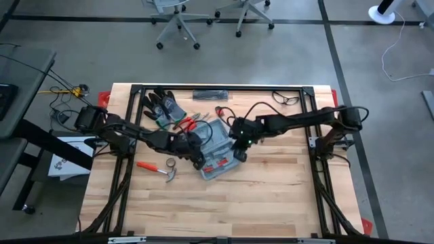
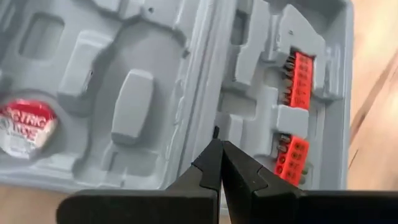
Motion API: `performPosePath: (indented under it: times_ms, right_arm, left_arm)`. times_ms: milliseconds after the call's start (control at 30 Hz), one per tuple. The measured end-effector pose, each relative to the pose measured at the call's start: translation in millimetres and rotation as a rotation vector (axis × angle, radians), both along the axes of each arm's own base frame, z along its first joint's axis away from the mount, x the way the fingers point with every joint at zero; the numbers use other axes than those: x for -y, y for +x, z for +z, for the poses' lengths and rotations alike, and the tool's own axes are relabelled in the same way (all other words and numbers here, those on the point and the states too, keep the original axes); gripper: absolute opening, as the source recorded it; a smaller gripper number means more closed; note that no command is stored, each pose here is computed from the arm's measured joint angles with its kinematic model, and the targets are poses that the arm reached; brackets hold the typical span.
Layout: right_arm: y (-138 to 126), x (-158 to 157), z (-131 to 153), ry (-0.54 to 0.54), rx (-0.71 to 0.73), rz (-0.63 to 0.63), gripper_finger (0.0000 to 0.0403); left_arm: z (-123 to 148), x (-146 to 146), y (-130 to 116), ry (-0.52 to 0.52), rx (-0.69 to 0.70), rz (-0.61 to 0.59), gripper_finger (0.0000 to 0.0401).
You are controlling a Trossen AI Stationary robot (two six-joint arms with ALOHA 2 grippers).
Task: Prefit tool cases
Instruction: Put the nut driver into the gray prefit tool case
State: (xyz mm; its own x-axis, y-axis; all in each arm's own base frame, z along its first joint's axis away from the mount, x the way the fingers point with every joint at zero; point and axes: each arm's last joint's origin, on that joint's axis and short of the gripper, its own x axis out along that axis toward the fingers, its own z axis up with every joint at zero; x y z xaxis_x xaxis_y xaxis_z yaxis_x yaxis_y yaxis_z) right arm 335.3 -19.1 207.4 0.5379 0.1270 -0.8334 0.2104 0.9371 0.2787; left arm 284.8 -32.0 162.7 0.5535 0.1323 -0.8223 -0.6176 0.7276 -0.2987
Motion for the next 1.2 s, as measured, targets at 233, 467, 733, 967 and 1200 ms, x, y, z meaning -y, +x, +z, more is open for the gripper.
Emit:
performPosePath:
  times_ms: [233,467,733,967,1200]
  right_arm:
    - [-12.6,18.9,-21.2,0.101,-0.025,-0.036,0.0]
    - [-23.3,24.8,-37.6,0.149,-0.084,-0.202,0.0]
    - [-25.8,32.3,-48.5,0.171,-0.034,-0.357,0.0]
    - [-44.1,31.9,-72.6,0.191,-0.091,-0.387,0.0]
    - [-44.5,12.9,-82.5,0.321,0.007,-0.367,0.0]
  left_arm:
    - [-5.9,-8.1,-9.2,-0.109,0.018,0.11,0.0001]
    - [-3.8,-8.9,-38.6,-0.172,0.018,0.08,0.0001]
    - [-20.8,-9.1,-87.8,-0.311,-0.01,0.095,0.0]
    - [-44.3,-22.4,-86.1,-0.325,0.034,0.191,0.0]
    - [-60.6,-43.2,-67.0,-0.348,0.107,0.207,0.0]
